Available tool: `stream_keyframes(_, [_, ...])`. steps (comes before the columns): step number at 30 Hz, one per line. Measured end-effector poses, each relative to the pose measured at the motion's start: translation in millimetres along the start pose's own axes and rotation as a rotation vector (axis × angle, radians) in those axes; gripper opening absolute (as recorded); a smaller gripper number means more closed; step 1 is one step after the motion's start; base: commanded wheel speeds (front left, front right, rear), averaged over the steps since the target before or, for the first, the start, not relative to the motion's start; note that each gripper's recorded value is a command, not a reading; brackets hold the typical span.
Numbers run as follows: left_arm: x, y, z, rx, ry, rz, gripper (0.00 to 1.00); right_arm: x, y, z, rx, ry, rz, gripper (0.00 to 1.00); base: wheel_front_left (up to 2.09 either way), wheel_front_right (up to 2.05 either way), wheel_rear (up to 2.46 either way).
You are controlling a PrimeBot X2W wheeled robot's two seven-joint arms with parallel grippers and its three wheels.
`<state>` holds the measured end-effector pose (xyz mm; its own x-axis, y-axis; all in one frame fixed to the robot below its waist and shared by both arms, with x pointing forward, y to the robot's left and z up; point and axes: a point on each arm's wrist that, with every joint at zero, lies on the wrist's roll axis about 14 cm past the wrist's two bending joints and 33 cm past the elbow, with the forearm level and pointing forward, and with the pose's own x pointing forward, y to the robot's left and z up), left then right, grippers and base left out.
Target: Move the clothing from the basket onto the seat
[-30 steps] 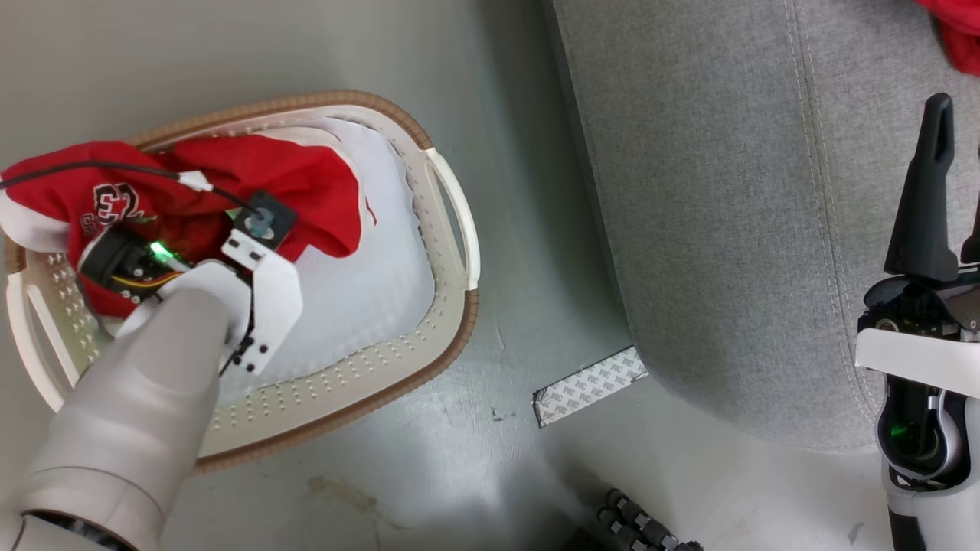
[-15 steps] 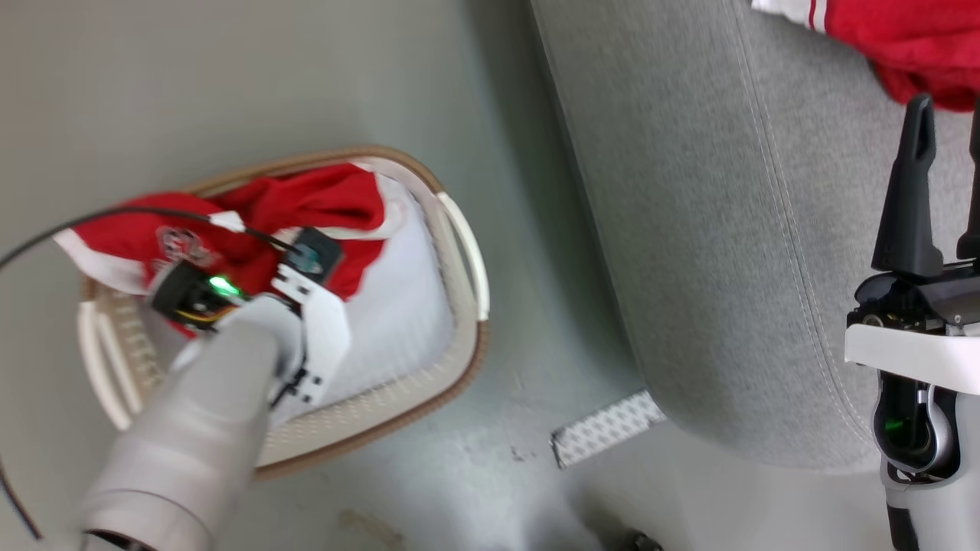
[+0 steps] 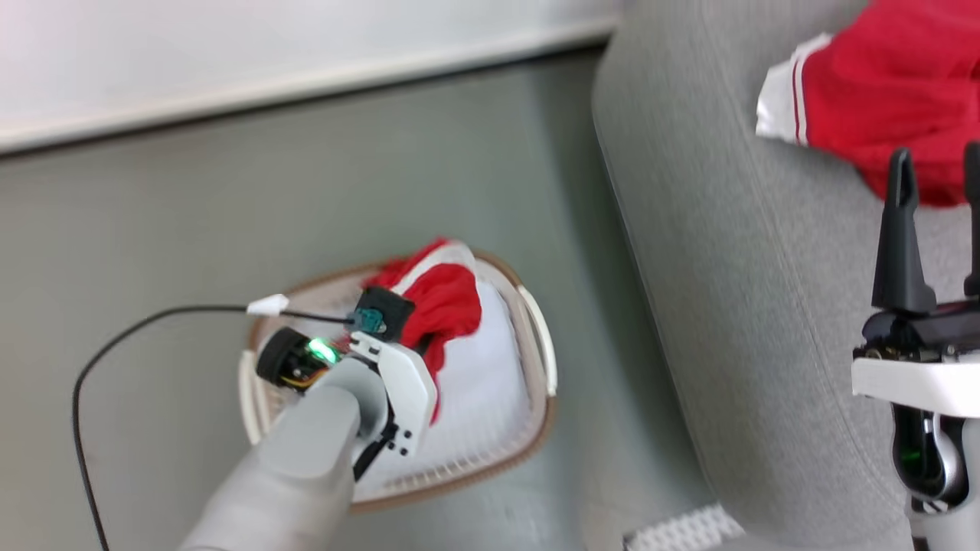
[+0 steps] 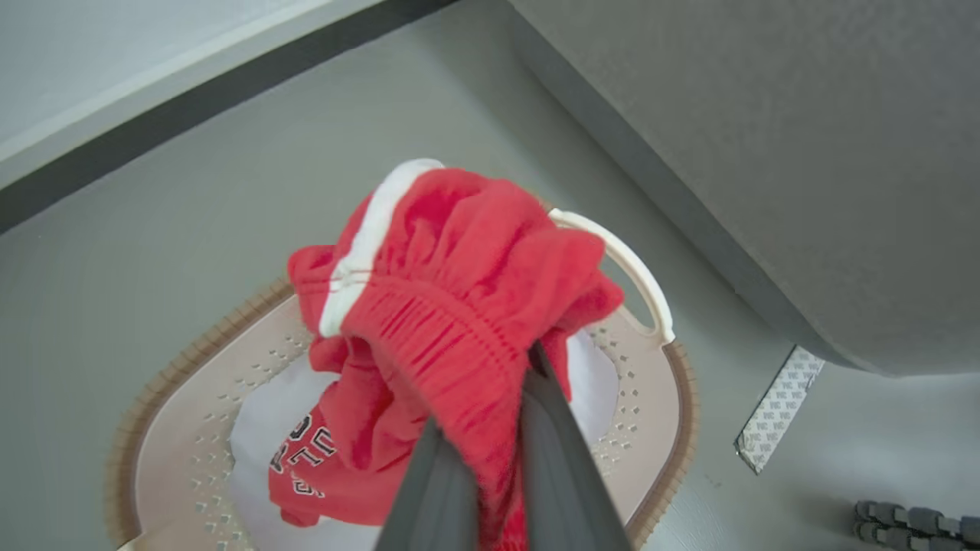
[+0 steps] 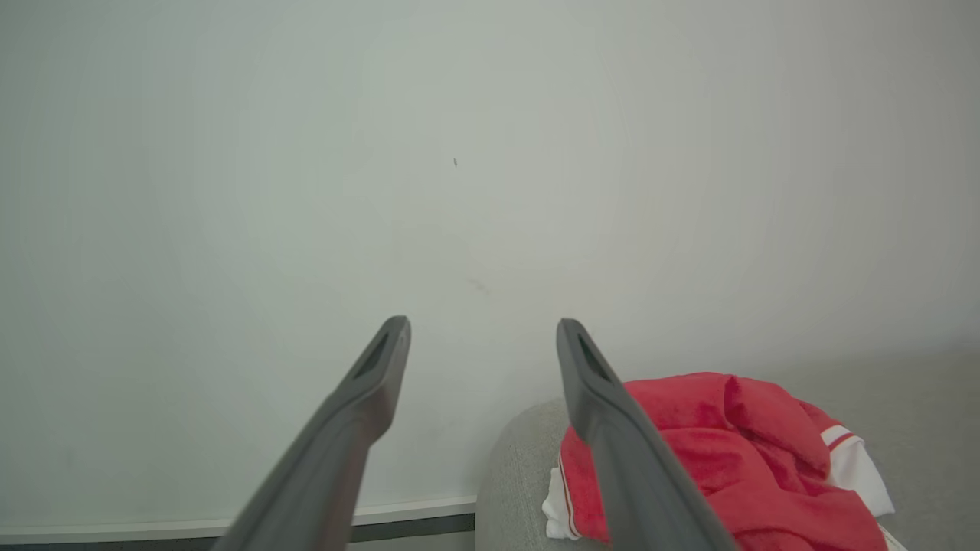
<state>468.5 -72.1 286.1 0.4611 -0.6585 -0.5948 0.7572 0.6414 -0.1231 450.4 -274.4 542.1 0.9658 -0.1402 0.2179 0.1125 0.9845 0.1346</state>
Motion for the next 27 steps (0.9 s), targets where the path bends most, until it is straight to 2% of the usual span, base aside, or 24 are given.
stream_keyframes(10, [-69.4, -15.7, 88.1, -0.033, -0.287, 0.057, 0.0, -28.7, 17.3, 41.1, 0.042, -0.066, 0.063, 1.0, 0.0, 0.0, 0.0])
stream_keyframes(18, [-132.4, -31.9, 163.1, -0.042, -0.565, 0.071, 0.0, -56.1, 34.2, 50.6, 0.084, -0.069, 0.114, 1.0, 0.0, 0.0, 0.0])
stream_keyframes(27, [-221.4, -48.0, 237.7, 0.024, -0.861, 0.104, 0.0, -80.4, 58.5, 68.6, 0.128, -0.105, 0.188, 1.0, 0.0, 0.0, 0.0])
